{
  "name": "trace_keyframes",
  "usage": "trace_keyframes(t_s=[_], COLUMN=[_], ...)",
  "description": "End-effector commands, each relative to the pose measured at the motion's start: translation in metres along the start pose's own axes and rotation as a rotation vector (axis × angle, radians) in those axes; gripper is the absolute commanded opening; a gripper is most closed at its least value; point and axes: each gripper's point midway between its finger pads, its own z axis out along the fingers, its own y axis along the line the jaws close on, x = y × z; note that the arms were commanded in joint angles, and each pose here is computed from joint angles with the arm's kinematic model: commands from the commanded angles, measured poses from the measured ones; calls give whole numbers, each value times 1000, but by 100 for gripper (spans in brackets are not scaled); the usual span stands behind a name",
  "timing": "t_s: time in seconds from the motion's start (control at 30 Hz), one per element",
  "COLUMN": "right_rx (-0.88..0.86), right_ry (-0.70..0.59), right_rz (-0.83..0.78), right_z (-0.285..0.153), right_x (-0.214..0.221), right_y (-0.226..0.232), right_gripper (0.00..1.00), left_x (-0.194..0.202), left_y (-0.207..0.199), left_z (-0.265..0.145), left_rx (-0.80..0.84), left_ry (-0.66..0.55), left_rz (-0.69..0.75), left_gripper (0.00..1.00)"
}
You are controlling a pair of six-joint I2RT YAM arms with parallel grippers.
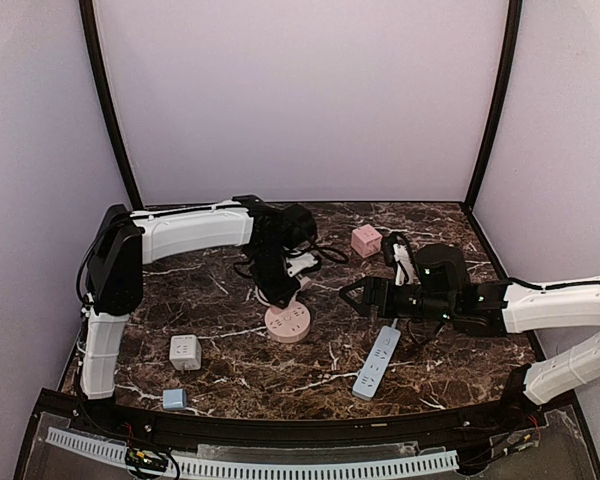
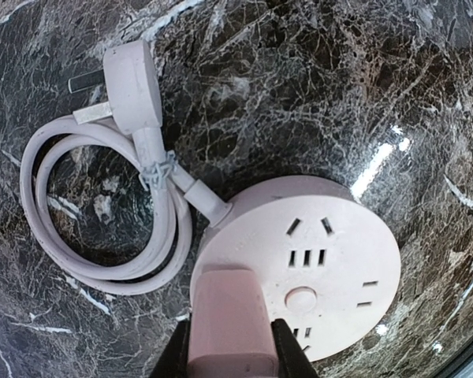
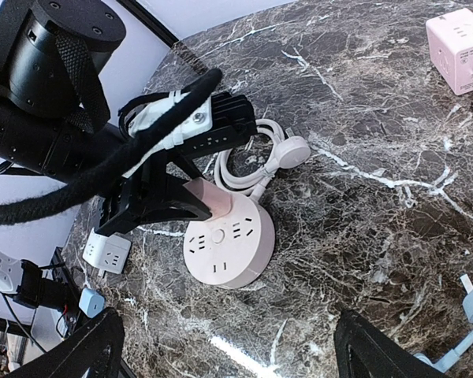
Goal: Insert the plug
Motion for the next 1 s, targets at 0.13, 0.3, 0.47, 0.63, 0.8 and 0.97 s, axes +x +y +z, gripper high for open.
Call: trace_keyframes(t_s=[0.13,0.3,0.47,0.63,0.8,0.97], right_rx=[-41,-45,-41,-37,-32,-35], right_ry=[-9,-11,-6,-3,4,2], right_rz=[-14,-14,-17,-18,-18,-18], right_z=[1,1,3,3,5,3], right_x=[-6,-6,-6,-4,-3,-2], right_y=[15,16,16,14,13,13], right_gripper=[92,92,92,92,92,92], left_x=[38,43,60,70,75,82], left_y=[-9,-6,8,14,9,3], left_z=[38,51,75,87,100,117], left_rx=[85,98,58,11,-1,-3], left_ry=[172,176,234,271,321,393], left_rz=[38,33,26,13,46,87], left_gripper=[4,3,2,2,3,2])
